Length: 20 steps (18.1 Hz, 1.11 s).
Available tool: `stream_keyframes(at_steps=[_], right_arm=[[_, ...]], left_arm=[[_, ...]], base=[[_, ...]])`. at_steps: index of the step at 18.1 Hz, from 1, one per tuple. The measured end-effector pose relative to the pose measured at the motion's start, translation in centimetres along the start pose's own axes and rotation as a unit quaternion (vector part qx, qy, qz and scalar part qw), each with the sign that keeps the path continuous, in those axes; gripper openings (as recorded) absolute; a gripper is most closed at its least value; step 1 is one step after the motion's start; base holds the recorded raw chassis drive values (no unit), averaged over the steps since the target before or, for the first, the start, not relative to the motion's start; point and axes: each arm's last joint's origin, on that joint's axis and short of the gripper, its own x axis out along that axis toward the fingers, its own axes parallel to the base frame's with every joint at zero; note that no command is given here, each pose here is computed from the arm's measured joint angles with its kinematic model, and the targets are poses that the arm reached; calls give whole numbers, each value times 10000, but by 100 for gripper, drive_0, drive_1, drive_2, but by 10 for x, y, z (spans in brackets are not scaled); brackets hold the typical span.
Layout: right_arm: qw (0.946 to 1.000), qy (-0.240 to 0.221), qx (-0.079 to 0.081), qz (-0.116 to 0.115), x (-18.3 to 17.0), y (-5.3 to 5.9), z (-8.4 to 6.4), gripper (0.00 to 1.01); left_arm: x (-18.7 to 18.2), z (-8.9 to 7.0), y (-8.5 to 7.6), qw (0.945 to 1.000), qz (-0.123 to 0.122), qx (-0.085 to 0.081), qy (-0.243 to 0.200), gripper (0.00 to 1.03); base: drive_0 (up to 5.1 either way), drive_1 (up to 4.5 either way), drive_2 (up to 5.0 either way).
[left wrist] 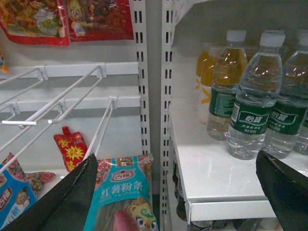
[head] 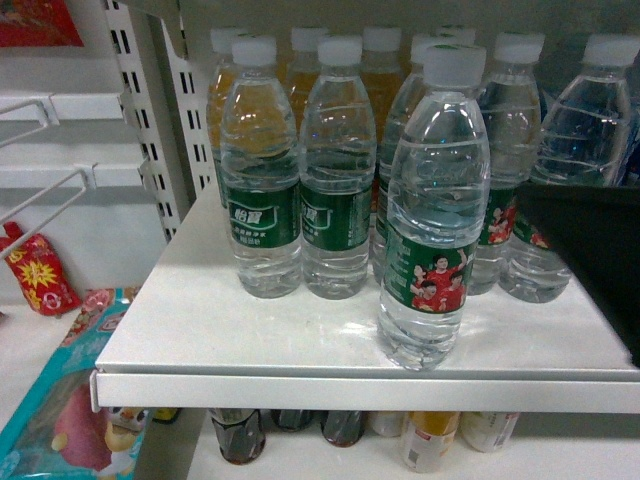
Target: Move water from second to third shelf
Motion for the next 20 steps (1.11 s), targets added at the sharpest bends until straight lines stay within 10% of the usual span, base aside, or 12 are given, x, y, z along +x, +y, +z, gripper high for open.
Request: stream_keyframes(at_steps=[2, 4, 6, 11, 20], right_arm=[[9998, -146, 53, -110, -31, -10, 10, 98], [9812, -993, -448, -1594, -62, -17, 16, 78], [9644, -919, -550, -2418, -93, -35, 8, 54], [9646, -1088, -729, -2288, -116, -24, -5, 2], [9643, -1110, -742, -2287, -123, -22, -26, 2]], left_arm=[[0, 0, 0, 10000, 0, 0, -2, 98], [0, 0, 0, 10000, 0, 0, 0, 98], [0, 0, 0, 10000, -2, 0, 0, 98], [0, 0, 0, 10000, 0, 0, -2, 98], [0, 0, 0, 10000, 0, 0, -2, 98]], base=[[0, 0, 0], [0, 0, 0], [0, 0, 0], [0, 0, 0], [0, 0, 0]])
